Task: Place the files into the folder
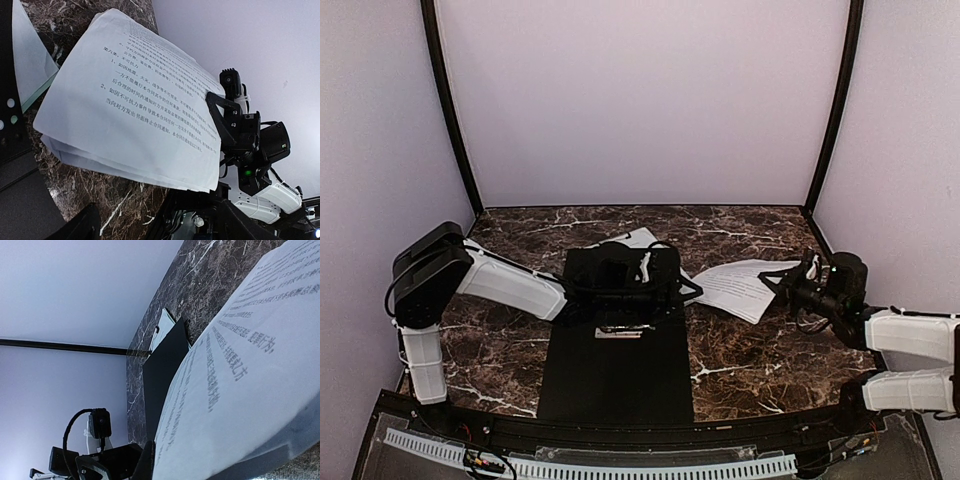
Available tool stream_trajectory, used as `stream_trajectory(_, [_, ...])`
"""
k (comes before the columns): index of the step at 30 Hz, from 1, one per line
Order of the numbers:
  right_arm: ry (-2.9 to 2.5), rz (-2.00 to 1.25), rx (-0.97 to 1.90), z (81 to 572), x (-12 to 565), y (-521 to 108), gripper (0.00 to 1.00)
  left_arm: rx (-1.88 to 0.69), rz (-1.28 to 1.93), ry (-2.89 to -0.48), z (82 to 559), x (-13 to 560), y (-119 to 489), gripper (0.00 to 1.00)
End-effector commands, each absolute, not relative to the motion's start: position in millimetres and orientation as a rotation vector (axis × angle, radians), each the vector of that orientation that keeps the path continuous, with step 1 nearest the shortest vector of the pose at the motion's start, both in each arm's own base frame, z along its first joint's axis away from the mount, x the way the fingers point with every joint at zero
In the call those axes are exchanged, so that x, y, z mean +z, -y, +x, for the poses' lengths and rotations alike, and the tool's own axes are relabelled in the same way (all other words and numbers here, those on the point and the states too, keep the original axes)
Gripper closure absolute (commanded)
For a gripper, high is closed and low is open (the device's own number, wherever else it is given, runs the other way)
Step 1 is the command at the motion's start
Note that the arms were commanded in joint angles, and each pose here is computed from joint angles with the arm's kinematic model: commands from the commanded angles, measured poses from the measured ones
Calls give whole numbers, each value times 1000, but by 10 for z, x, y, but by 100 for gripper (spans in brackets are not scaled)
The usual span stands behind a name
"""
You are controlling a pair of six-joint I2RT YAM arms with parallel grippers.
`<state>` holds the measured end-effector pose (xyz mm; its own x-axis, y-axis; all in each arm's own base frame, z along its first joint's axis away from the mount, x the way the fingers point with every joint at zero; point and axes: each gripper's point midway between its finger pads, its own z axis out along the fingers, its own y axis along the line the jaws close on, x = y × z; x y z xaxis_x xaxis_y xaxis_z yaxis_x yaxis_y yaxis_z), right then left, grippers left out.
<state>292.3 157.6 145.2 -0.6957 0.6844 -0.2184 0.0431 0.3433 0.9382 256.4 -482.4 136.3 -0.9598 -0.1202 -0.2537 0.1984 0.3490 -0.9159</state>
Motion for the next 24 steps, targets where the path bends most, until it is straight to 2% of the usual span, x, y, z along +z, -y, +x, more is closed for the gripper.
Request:
stream_trajectory(1, [-1945, 602, 1393, 2931, 1595, -1596, 100, -1730, -22, -2315, 2643, 1399, 4959, 19])
stream_trajectory(24, [-1963, 572, 1396, 2835, 1558, -1703, 100, -1763, -69, -2308, 2769, 1364, 5219, 23])
